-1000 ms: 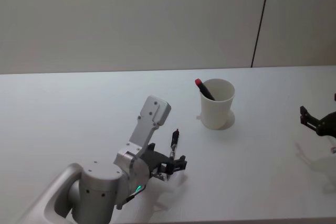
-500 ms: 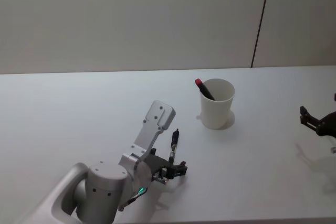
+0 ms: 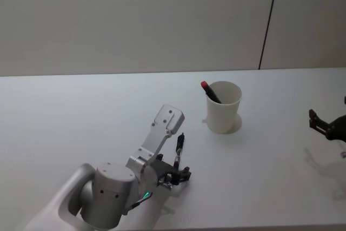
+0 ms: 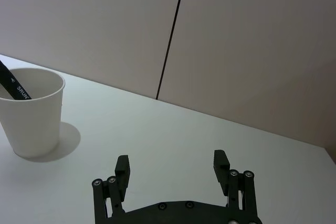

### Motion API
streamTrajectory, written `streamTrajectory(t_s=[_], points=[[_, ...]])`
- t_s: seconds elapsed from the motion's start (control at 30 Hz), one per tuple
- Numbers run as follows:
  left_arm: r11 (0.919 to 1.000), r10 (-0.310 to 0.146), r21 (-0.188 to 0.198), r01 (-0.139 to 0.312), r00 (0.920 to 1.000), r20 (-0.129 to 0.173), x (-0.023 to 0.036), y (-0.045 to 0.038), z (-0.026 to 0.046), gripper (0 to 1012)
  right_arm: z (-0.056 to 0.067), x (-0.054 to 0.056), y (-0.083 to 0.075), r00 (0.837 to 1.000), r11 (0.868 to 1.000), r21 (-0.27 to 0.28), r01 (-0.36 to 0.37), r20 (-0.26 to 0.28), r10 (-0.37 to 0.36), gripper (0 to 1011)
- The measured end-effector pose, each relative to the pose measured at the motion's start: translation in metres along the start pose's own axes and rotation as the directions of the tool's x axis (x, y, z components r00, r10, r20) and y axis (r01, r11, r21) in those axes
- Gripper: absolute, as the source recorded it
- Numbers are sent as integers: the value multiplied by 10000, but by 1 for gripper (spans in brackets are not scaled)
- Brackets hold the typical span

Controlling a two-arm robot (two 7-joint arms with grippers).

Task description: Place the pen into the pen holder.

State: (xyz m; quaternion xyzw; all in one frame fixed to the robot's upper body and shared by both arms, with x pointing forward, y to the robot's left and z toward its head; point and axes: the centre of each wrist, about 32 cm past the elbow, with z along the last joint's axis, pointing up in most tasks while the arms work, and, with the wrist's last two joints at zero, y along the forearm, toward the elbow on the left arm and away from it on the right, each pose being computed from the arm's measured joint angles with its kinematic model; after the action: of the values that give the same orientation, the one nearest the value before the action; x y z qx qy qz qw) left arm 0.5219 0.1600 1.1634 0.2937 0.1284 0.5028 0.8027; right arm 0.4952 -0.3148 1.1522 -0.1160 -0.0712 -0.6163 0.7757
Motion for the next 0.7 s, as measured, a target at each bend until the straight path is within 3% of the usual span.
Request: streamTrajectory(t_s=[0.3,0.37,0.47,0.7], points=[[10000,-19,40,18,10000,87,9,-30,13,673,0,0,0,10000,10000,-1,0,0,0,1002],[10000,-21,41,21,9999,100,10,-34,13,568,0,0,0,10000,10000,-1,0,1,0,1001],[10000,-30,43,29,9999,135,12,-41,15,507,0,0,0,10000,10000,0,1,0,-1,1001],[10000,-37,67,36,9998,179,14,-51,13,244,0,0,0,10000,10000,0,0,0,0,1001]])
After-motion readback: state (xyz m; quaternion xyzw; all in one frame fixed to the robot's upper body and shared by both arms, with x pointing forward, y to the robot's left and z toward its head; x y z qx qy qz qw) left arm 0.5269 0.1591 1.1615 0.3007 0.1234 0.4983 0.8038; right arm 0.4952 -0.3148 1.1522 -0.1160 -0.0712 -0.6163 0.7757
